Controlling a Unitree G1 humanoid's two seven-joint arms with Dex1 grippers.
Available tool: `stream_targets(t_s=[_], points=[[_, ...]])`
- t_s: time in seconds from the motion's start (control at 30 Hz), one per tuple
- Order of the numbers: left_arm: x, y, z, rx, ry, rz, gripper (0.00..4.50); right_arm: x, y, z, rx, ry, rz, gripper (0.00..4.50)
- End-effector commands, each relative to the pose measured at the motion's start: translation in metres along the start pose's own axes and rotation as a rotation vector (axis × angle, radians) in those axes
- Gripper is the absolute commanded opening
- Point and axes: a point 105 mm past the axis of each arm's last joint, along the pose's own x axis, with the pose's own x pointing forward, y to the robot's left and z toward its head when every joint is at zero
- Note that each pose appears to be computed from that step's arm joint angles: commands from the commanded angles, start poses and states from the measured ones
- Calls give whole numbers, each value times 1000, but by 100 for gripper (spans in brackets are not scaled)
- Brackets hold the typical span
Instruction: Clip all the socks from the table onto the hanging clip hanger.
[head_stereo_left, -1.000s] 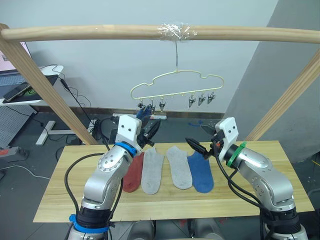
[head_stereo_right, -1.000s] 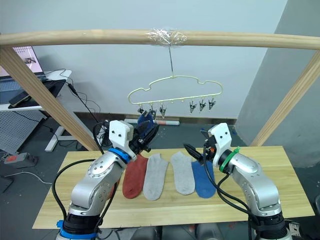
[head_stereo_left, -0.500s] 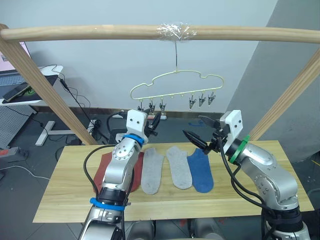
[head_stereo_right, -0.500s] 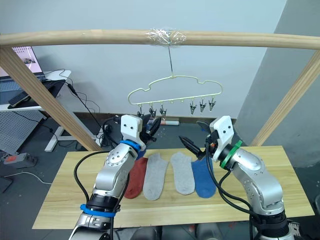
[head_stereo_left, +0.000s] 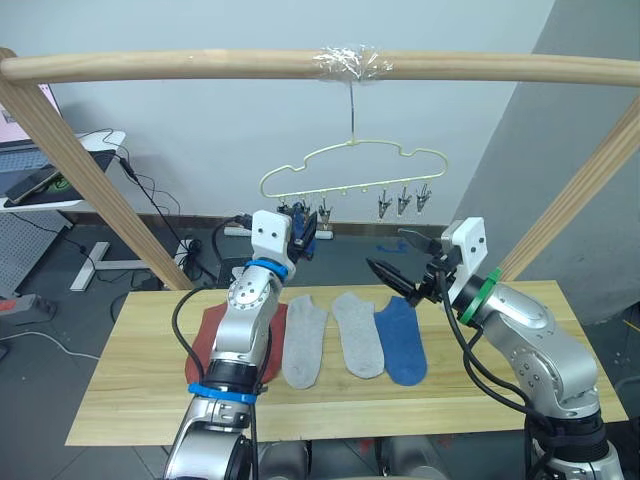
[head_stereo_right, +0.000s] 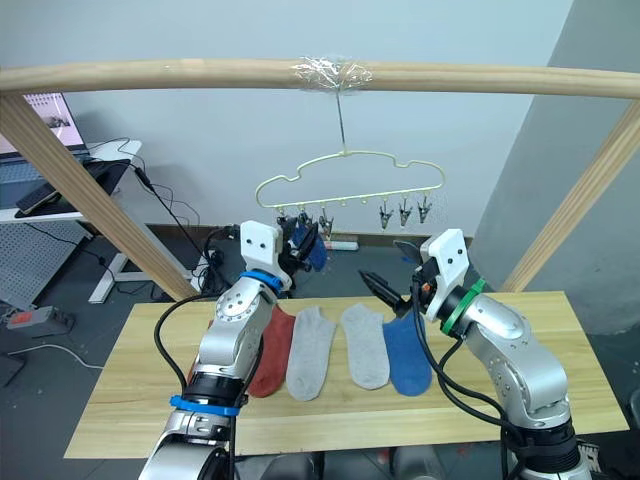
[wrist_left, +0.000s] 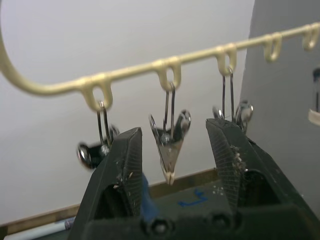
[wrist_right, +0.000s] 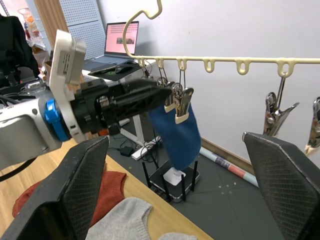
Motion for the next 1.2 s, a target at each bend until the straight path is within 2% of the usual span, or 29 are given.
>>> stream_targets(t_s=[0.03,0.57,0.7,0.77,1.2], points=[[5,0,12,30,-51,5,222,-1,6,23,-52,-70,25,450],[13,3,12,55,-61,22,222,-3,3,23,-54,-64,6,450],[13,2,12,44,-66,8,110,-3,3,22,-47,-65,2,450],[13,2,13,44,-67,9,76,-3,3,22,-43,-65,0,450],[8,7,11,41,-48,30,64,-1,7,11,-22,-40,4,450]])
